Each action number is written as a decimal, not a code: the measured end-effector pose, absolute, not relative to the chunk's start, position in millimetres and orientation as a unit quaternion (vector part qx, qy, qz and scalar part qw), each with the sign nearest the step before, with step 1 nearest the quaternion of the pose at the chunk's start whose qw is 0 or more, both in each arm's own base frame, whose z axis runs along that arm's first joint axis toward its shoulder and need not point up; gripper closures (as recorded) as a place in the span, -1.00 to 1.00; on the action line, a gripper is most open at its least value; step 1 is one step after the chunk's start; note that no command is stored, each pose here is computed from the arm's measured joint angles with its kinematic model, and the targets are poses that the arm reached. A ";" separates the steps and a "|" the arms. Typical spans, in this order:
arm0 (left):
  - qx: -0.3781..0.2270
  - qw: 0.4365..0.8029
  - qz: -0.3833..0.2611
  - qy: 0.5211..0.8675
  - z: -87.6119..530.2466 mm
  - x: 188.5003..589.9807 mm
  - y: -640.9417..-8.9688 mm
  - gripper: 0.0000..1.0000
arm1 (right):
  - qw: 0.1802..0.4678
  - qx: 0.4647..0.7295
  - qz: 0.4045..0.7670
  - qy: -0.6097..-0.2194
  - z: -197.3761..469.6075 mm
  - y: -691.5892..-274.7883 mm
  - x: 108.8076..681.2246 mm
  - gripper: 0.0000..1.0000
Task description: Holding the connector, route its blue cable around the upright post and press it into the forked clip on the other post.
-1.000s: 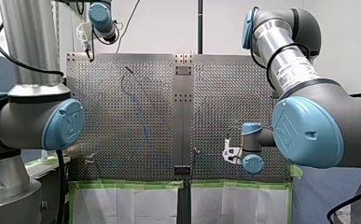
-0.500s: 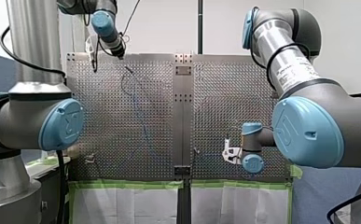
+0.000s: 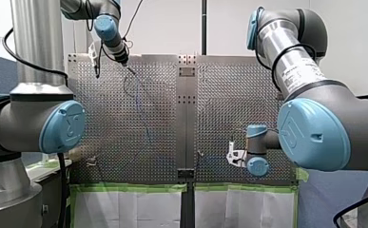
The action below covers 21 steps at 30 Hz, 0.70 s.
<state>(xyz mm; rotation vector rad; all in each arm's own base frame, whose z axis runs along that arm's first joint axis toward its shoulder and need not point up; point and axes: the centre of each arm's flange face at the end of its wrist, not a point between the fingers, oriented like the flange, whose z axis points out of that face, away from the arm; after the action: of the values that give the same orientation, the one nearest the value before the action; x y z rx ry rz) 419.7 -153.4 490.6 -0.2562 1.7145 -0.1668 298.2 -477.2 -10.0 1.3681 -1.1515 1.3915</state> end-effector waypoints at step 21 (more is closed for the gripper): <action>-0.159 0.641 -0.010 0.751 491.7 410.3 -139.9 -1.00 | 0.424 0.548 0.555 -0.461 -10.3 -476.9 298.1 0.97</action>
<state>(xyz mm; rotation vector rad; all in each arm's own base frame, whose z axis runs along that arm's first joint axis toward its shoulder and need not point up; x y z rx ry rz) 410.3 -139.9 491.7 -0.3625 1.7128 -0.0217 298.1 -476.9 -10.3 1.3703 -1.1537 1.3887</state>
